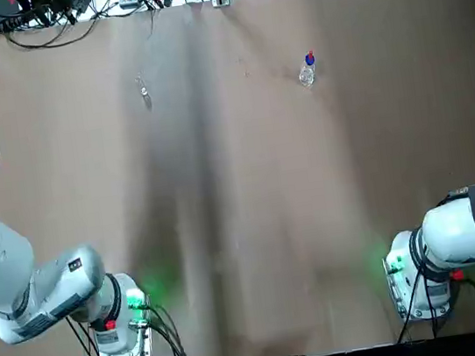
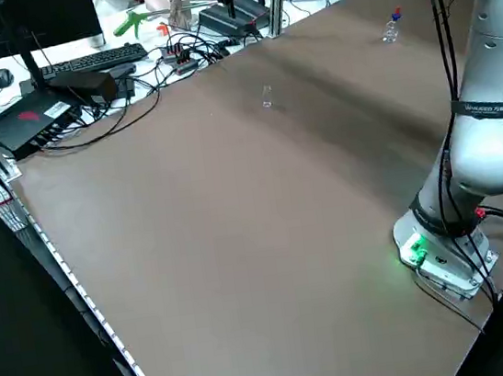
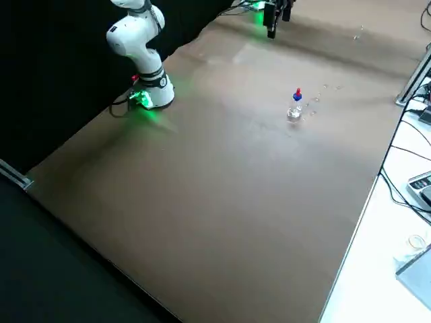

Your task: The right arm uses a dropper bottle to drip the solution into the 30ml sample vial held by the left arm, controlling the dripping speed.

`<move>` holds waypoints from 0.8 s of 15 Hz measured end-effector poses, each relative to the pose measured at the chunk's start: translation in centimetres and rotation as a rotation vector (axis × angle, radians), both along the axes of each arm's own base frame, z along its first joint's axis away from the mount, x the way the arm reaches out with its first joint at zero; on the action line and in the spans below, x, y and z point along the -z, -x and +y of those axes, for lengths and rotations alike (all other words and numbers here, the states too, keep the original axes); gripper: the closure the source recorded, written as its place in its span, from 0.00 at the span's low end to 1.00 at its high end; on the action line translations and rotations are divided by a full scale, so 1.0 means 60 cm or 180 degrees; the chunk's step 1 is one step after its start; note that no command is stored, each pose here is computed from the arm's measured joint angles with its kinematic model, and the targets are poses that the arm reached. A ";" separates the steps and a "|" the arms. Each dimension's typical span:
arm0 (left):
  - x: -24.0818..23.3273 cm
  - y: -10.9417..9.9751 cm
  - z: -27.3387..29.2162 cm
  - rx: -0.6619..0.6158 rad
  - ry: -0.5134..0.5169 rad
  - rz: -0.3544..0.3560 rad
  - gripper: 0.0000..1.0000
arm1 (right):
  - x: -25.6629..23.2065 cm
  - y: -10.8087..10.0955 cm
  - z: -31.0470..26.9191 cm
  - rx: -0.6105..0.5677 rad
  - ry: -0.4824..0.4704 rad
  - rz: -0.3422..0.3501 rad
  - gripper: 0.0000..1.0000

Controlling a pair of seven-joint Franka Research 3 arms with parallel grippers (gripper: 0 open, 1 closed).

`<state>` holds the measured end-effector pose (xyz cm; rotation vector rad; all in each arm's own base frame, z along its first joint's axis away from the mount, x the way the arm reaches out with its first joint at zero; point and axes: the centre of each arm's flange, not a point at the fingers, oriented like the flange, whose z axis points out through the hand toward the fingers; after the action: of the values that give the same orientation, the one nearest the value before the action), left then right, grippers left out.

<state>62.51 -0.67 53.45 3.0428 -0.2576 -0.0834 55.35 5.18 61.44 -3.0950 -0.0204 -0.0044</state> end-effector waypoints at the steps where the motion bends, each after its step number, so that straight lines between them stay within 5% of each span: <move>1: -0.005 0.002 -0.002 -0.0035 -0.0013 -0.0004 0.01 | 0.007 0.000 0.000 0.0001 0.0001 0.0017 0.00; 12: -0.133 0.077 0.016 -0.1034 -0.0356 -0.0120 0.01 | 0.023 0.003 -0.005 0.0026 0.0001 -0.0058 0.00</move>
<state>57.91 0.27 61.44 3.1513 0.2485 -0.0186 55.18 4.89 60.06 -3.0953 -0.0083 -0.0331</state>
